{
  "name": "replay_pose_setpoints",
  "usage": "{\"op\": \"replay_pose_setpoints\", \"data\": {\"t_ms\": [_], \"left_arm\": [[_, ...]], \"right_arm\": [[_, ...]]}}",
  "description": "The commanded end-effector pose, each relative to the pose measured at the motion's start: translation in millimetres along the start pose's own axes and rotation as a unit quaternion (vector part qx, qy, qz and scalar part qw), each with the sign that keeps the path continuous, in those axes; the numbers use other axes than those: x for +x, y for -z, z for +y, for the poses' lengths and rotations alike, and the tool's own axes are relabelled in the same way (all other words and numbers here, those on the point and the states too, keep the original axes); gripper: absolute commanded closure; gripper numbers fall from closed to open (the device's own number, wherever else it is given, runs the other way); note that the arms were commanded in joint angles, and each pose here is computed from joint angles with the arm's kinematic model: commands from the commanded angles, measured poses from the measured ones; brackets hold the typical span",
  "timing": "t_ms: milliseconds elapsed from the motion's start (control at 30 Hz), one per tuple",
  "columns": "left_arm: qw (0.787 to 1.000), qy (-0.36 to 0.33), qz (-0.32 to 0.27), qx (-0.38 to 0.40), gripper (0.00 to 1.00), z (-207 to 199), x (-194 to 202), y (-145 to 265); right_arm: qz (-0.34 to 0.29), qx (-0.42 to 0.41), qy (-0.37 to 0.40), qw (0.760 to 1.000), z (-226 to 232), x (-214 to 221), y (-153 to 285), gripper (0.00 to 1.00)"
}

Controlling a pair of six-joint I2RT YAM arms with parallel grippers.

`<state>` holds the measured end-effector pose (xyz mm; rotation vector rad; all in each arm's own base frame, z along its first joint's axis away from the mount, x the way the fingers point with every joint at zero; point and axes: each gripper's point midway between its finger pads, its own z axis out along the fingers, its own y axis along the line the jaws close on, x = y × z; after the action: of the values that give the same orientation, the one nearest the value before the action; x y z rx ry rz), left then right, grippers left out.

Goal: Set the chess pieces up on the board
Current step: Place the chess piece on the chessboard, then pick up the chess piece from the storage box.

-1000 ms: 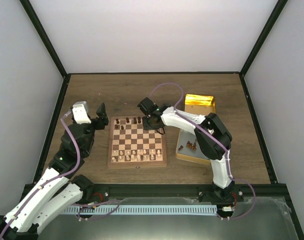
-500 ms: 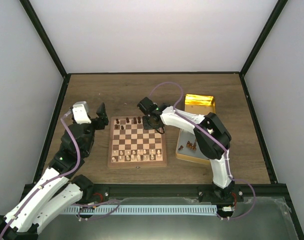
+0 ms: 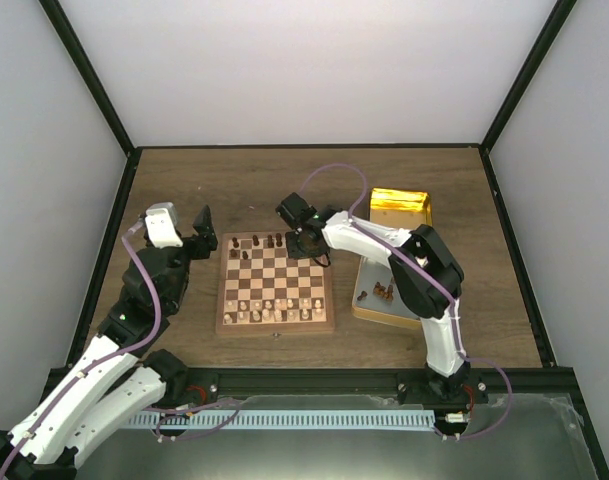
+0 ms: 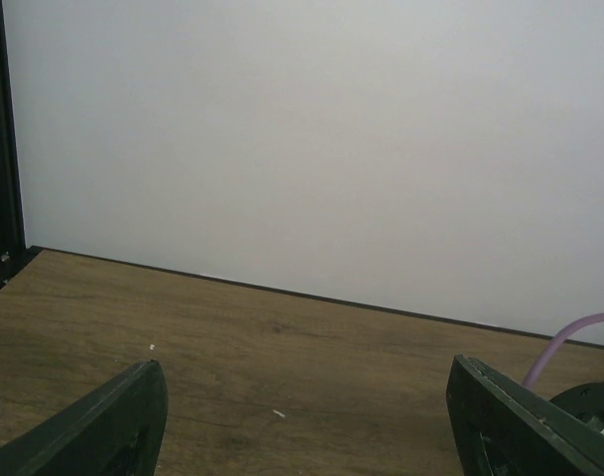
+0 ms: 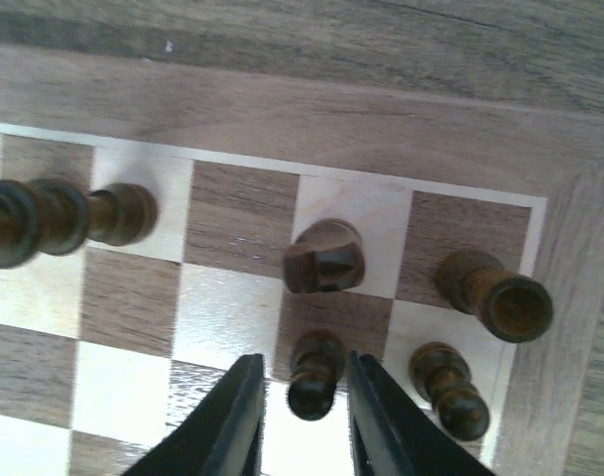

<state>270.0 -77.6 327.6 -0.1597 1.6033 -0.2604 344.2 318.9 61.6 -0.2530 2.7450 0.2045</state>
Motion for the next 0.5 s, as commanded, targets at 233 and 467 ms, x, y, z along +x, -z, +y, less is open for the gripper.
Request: {"op": "replay_pose_setpoints", "data": {"t_ms": [233,467], "left_arm": [[1.000,-0.005,-0.003,-0.005,0.21,3.0,0.1,0.4],[1.000,-0.003,-0.002,-0.003,0.21,2.1,0.9,0.1]], "right_arm": [[-0.071,-0.046,-0.030,0.996,8.0,-42.8,58.5,0.65],[-0.141,-0.004,-0.135,0.981,-64.2,-40.5,102.2,0.65]]}}
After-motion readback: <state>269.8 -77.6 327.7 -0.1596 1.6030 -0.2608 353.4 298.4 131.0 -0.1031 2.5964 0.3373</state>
